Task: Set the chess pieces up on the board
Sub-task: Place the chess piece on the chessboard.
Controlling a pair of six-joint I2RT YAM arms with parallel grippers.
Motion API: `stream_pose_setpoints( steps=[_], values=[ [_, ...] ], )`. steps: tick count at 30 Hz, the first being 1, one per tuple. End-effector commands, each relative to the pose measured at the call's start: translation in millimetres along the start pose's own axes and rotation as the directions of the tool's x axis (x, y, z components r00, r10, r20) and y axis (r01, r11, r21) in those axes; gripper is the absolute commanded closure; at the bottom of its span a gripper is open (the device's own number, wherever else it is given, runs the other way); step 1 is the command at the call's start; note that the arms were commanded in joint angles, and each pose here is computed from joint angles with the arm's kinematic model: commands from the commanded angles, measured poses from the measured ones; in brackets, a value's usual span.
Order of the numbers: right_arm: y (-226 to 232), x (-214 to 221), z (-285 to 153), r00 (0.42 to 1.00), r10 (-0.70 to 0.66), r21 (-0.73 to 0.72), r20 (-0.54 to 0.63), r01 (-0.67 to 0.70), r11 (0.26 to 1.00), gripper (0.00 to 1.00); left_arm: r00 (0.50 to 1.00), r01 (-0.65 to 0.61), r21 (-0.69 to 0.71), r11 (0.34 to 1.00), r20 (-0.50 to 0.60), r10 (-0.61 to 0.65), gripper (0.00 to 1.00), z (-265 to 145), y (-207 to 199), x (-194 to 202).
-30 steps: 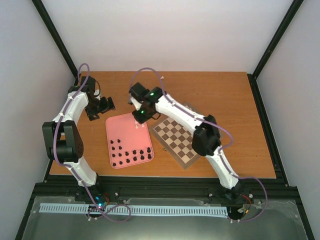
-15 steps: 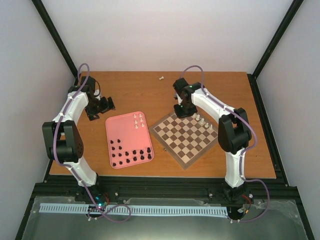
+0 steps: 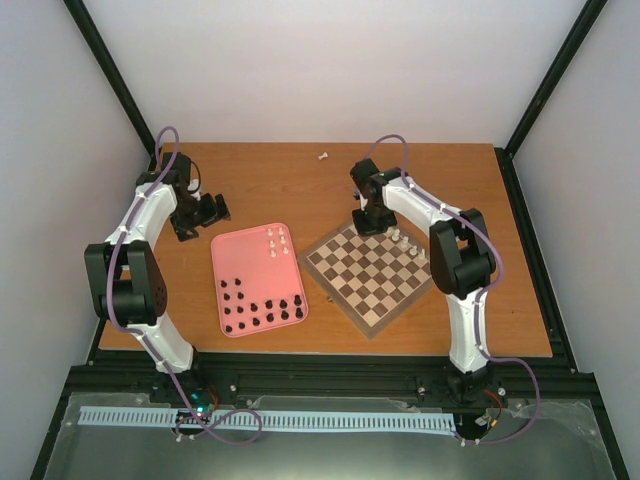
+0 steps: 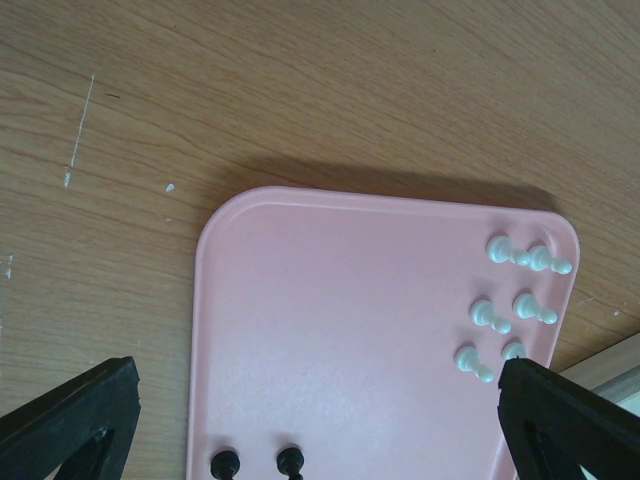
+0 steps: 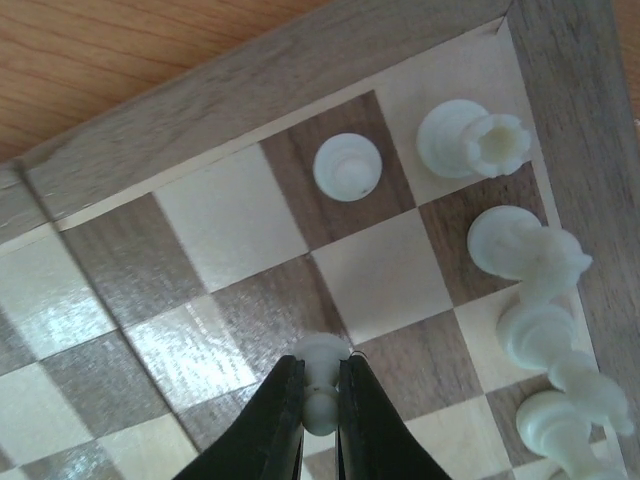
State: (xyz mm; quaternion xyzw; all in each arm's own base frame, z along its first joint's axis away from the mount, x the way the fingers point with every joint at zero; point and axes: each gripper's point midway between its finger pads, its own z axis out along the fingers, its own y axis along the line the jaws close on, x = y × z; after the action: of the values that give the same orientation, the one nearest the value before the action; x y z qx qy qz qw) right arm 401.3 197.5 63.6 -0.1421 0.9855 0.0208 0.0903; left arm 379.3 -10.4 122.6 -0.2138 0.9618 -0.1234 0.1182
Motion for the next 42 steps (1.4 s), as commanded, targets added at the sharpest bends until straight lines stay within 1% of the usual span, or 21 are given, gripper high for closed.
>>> stream_pose_setpoints(
  steps=[1,12,22,32,35,42],
  values=[
    [-13,-14,5,1.0,0.013,0.025,0.027,-0.013,1.0,0.9,1.0,-0.005,-0.001,1.0,0.022,0.005,0.0,-5,-3,-7],
    [-18,-22,13,1.0,0.005,0.033,0.025,-0.006,0.999,0.89,1.0,-0.005,-0.007,1.0,0.018,0.005,0.0,-3,-3,-9],
    [-22,-19,21,1.0,-0.001,0.045,0.004,0.0,0.999,0.88,1.0,-0.006,-0.01,1.0,0.016,0.007,0.0,-1,-3,-11],
    [-26,-18,24,1.0,-0.001,0.069,-0.003,0.002,0.998,0.84,1.0,-0.005,-0.011,1.0,0.009,0.005,0.0,2,-3,-11],
    [-24,-19,21,1.0,-0.006,0.058,0.0,0.006,0.998,0.81,1.0,-0.004,-0.01,1.0,0.005,0.004,0.0,3,-3,-11],
    [-13,-21,-8,0.999,-0.02,-0.004,0.045,0.02,1.0,0.61,1.0,-0.005,-0.014,1.0,0.005,0.005,0.0,4,-3,-12]
  ],
)
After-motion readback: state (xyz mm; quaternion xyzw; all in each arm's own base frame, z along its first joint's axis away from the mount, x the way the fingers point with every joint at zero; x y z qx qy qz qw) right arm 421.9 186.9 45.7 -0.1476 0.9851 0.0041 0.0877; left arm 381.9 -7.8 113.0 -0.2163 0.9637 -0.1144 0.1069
